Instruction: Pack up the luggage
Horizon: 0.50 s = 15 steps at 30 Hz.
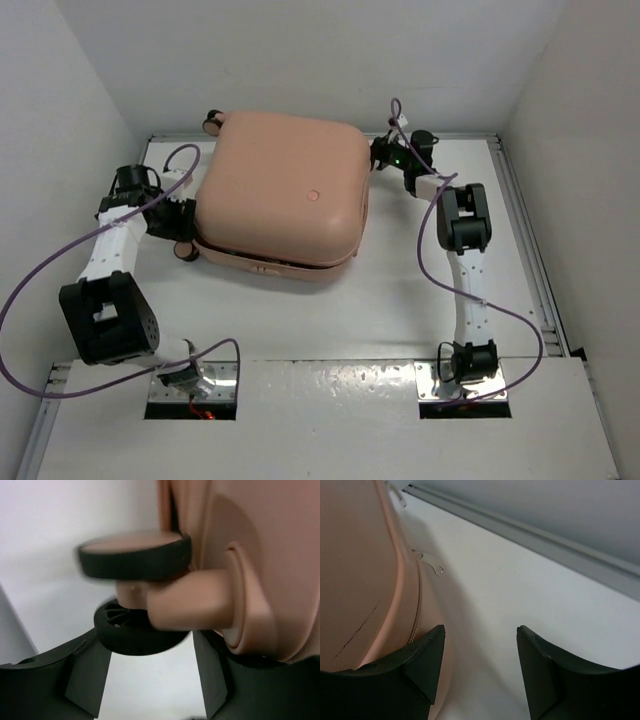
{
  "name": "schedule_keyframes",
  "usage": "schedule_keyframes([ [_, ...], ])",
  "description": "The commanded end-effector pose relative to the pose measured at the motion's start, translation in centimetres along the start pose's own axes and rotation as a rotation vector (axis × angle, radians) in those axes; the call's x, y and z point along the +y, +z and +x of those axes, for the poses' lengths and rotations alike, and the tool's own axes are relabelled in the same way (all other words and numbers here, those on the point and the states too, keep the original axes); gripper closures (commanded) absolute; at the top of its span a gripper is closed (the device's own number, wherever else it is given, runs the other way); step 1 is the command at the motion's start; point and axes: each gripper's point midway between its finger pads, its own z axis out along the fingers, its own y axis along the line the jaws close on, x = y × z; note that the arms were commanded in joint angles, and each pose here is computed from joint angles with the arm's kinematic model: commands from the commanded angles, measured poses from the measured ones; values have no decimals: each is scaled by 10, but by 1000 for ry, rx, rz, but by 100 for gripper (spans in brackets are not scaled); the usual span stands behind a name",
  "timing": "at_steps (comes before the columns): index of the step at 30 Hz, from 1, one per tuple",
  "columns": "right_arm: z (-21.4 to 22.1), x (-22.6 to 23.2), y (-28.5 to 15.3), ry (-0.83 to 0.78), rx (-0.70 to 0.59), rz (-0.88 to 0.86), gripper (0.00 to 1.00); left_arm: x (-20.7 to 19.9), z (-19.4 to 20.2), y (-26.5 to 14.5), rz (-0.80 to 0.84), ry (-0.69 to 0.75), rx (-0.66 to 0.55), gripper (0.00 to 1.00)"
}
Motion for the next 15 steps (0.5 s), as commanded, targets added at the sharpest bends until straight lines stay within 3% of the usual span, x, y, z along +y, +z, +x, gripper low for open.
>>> schedule_keyframes([
  [1, -45, 120, -4, -143, -8, -398, 39, 0, -89, 36, -45, -1, -278, 31],
  [6, -51, 160, -44, -201, 21, -541, 42, -26, -140, 75, 17, 53, -358, 31],
  [12, -22, 218, -92, -202, 82, -719, 45, -44, -191, 120, 53, 107, -422, 28],
  [13, -37, 230, -99, -257, 59, -737, 45, -50, -198, 121, 68, 118, -433, 27],
  [15, -27, 236, -111, -242, 64, -719, 45, -50, -200, 122, 71, 108, -428, 26],
])
